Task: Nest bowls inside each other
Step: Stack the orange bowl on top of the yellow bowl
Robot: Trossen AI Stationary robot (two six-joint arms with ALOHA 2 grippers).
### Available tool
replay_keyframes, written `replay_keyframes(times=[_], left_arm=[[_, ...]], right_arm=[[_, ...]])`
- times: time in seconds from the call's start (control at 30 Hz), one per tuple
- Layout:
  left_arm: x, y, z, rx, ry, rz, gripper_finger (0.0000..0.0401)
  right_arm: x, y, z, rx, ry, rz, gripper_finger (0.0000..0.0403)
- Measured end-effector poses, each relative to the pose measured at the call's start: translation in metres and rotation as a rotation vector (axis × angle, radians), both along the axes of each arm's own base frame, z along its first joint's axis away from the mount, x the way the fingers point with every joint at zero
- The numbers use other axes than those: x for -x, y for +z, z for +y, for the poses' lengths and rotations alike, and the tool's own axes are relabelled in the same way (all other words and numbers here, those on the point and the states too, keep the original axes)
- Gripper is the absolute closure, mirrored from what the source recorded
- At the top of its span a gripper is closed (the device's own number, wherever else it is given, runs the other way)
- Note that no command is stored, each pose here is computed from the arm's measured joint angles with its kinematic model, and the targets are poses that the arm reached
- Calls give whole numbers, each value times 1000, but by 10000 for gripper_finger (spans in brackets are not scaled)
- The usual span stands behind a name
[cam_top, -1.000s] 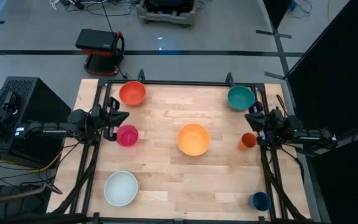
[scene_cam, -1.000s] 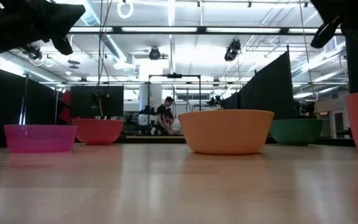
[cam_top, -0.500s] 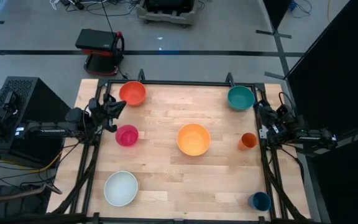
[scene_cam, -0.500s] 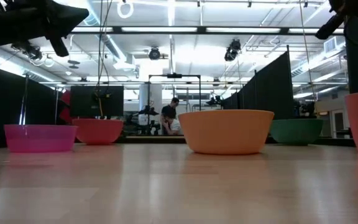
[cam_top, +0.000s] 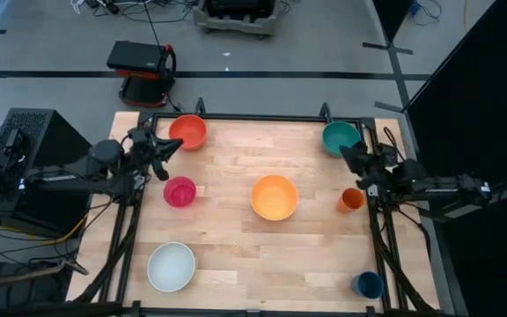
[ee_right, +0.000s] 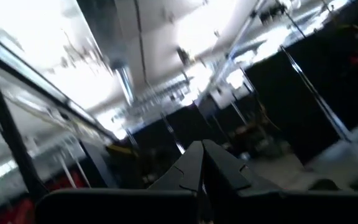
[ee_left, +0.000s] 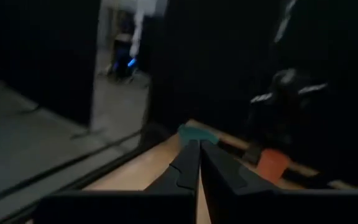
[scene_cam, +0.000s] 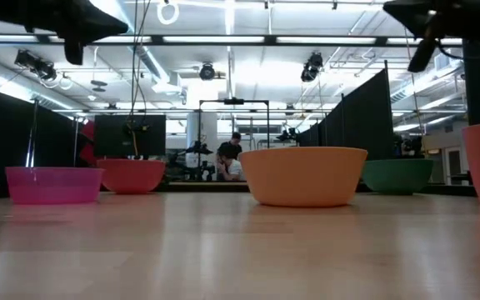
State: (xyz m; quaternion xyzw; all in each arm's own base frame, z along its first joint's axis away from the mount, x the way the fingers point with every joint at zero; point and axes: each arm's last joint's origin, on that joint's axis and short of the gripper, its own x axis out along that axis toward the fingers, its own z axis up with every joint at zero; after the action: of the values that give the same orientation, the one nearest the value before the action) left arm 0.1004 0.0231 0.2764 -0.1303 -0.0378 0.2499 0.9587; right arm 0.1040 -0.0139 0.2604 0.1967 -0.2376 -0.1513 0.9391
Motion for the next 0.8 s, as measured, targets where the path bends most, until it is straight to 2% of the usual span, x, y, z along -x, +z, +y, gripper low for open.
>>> replay_keyframes(times=[0.33,0.47,0.6,0.73,0.8], left_arm=[[13,24,1,92,107,455,401],[0,20,3,112,113,591,401],[-24,13,5,116,115,702,401],[-44,7,8,116,114,795,401],[-48,10,11,92,120,825,382]], right_arm=[[-38,19,-8,14,-58,346,403],[-42,23,-15,1,-80,353,403],[-41,25,-21,-71,-104,312,403],[-40,27,-25,-91,-81,287,403],[-40,27,-25,-94,-77,277,403]])
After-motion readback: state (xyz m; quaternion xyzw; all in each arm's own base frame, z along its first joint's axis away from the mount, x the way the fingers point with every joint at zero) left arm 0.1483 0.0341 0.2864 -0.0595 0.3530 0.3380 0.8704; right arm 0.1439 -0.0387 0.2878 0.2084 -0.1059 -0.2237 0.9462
